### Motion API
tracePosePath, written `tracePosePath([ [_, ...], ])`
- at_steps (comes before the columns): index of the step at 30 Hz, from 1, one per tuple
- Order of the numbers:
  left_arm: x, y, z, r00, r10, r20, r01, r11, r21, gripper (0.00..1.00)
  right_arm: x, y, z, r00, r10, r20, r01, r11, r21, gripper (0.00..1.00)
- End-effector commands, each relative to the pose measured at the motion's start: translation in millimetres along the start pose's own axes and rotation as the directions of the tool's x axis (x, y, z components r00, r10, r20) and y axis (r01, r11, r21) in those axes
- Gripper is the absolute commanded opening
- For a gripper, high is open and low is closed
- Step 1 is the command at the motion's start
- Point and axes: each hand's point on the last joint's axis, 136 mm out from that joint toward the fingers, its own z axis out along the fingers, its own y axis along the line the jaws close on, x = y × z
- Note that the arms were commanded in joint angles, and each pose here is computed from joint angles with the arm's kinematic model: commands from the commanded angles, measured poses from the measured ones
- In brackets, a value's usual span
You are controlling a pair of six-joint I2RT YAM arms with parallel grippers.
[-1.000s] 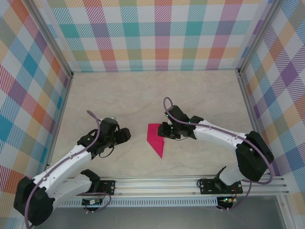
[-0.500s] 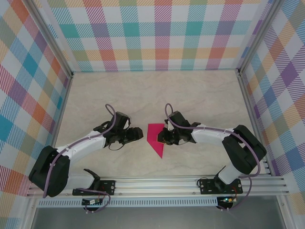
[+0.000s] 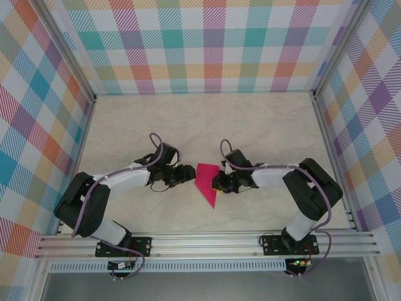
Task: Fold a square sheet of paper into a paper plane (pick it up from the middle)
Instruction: Turn over the paper at the center of the table.
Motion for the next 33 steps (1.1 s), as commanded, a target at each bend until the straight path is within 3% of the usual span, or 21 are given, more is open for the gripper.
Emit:
tracePosePath([
  [1, 1, -16, 7, 0.999, 0.015, -0.028, -0.014, 0.999, 0.041, 0.63, 2, -8, 7, 1.000, 0.027, -0.014, -0.027, 0.999, -0.019, 0.16],
  [25, 5, -34, 38, 0.995, 0.008, -0.097, 0.001, 0.996, 0.089, 0.55, 5, -24, 5, 0.998, 0.058, -0.007, -0.058, 0.998, -0.025, 0.18],
  [33, 2, -51, 36, 0.994, 0.035, -0.104, -0.019, 0.988, 0.153, 0.41, 0, -21, 4, 0.999, 0.048, 0.007, -0.048, 0.999, -0.026, 0.19],
])
